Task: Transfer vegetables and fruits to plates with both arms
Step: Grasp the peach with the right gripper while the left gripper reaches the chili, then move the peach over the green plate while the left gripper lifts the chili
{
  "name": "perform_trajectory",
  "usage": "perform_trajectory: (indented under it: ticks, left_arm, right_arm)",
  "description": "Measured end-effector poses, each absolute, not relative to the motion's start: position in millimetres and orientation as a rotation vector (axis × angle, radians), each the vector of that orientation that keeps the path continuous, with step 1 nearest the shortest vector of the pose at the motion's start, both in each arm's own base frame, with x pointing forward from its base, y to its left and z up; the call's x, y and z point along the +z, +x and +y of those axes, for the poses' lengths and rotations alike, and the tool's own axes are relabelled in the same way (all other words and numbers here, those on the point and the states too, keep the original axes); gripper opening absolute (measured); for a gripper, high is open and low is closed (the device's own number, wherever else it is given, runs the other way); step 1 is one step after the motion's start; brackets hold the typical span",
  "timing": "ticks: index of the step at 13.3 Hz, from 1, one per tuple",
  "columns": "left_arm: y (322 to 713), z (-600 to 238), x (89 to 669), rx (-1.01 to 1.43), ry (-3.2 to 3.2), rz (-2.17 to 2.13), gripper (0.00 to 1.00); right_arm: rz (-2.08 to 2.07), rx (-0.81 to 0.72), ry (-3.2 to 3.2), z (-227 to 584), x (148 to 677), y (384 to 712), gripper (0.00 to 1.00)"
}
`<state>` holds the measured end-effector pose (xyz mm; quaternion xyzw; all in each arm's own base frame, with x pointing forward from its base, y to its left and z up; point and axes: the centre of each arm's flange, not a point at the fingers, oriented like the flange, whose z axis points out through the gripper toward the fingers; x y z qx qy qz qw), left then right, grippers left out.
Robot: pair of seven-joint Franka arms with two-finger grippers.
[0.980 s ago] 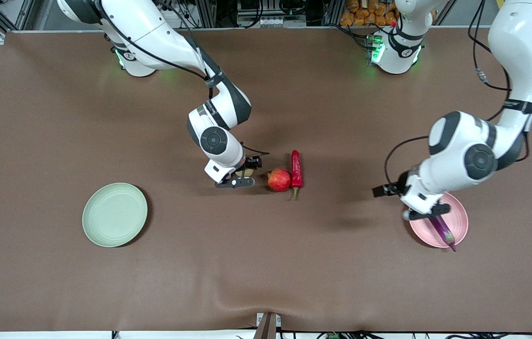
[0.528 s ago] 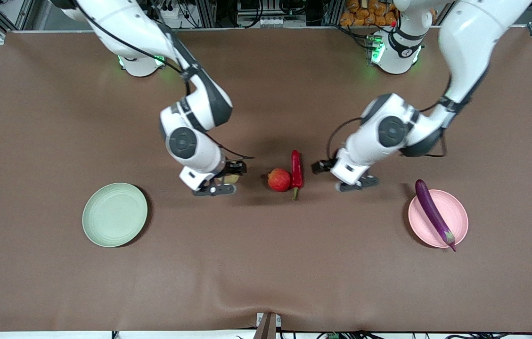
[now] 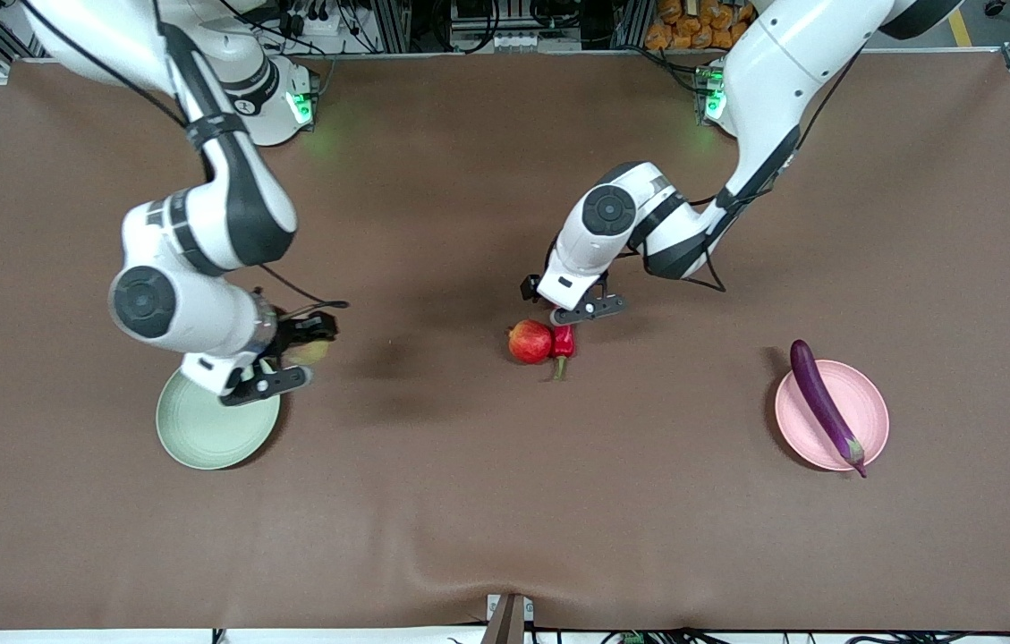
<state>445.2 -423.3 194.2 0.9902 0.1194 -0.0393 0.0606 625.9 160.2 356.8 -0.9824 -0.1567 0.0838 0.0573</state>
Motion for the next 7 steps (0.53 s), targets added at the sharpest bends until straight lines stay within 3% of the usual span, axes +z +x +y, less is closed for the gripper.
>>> perform_trajectory:
  ticks: [1, 2, 7]
  left_arm:
    - [446.5, -421.0, 185.6, -0.101, 3.004, 0.340, 1.00]
    - [450.1, -417.2, 179.8, -0.090, 3.009, 0.329, 0.91]
    - [486.3, -390.7, 189.6, -0.028, 2.989, 0.404, 0.33]
  right_arm:
    - [-0.533, 0.245, -2.969, 132.8, 358.4, 632.7, 0.82]
    - [-0.587, 0.235, -2.952, 104.8, 358.7, 637.9, 0.82]
    - [-0.834, 0.239, -2.939, 23.6, 347.6, 648.1, 0.82]
